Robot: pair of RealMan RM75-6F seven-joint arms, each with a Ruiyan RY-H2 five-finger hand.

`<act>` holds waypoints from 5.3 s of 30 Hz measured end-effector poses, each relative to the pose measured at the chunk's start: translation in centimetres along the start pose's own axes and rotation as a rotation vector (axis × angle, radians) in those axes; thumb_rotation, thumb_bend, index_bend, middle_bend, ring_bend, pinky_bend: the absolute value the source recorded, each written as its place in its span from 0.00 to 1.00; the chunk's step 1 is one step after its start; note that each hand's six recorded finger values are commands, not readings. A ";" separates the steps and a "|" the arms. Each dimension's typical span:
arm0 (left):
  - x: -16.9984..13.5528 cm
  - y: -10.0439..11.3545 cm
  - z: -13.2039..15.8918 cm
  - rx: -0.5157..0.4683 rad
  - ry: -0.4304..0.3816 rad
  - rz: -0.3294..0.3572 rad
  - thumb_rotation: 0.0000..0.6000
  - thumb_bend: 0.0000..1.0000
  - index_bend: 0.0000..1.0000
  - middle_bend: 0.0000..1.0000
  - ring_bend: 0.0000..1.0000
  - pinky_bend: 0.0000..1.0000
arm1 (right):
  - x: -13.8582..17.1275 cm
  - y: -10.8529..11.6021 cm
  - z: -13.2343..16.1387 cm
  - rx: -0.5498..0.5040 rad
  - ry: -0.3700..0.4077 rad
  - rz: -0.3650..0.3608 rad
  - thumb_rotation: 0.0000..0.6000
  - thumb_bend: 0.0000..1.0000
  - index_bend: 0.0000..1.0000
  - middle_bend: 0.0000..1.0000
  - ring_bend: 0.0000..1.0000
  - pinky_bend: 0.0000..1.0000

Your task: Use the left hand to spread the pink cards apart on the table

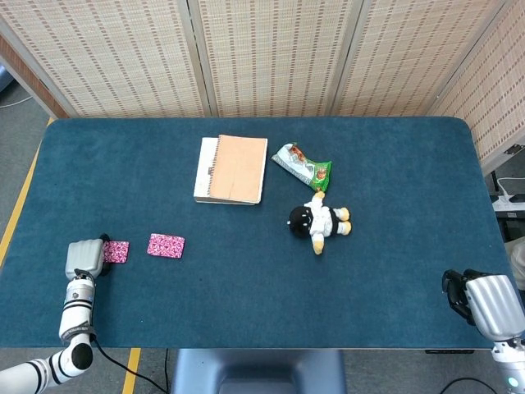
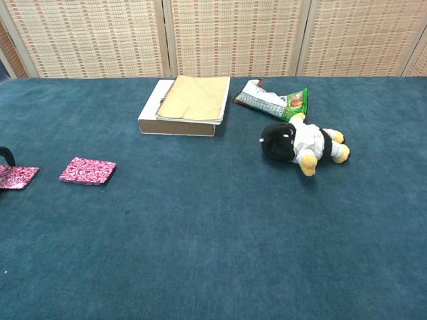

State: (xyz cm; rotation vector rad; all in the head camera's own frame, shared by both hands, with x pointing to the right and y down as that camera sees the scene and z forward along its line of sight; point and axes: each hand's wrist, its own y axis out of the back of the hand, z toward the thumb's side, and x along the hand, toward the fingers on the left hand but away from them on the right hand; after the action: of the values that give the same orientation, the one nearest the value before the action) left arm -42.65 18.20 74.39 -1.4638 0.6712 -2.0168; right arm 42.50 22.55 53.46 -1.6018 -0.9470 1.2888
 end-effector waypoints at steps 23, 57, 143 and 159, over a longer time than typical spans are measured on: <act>-5.0 3.9 6.2 -0.014 -0.198 0.042 1.00 0.35 0.17 1.00 1.00 1.00 | 0.0 0.0 0.1 -0.001 0.010 0.000 1.00 0.42 0.98 0.86 0.73 0.87; -2.9 3.6 14.3 0.040 -0.220 -0.006 1.00 0.35 0.25 1.00 1.00 1.00 | 0.1 0.1 0.0 -0.004 0.012 0.003 1.00 0.42 0.98 0.86 0.73 0.87; -7.1 -1.6 -0.5 0.009 -0.071 -0.018 1.00 0.35 0.21 1.00 1.00 1.00 | 0.0 -0.3 0.2 0.002 0.011 0.020 1.00 0.42 0.98 0.86 0.73 0.87; -11.1 5.0 0.1 -0.108 -0.253 0.280 1.00 0.34 0.26 0.66 0.72 0.71 | -0.2 -0.5 0.1 0.008 0.003 0.025 1.00 0.42 0.98 0.86 0.73 0.87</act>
State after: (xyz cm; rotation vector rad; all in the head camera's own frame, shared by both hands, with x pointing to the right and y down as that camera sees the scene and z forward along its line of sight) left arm -39.03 22.16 63.49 -1.5559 0.8343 -1.5747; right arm 42.36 22.52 54.00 -1.6135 -0.9216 1.3052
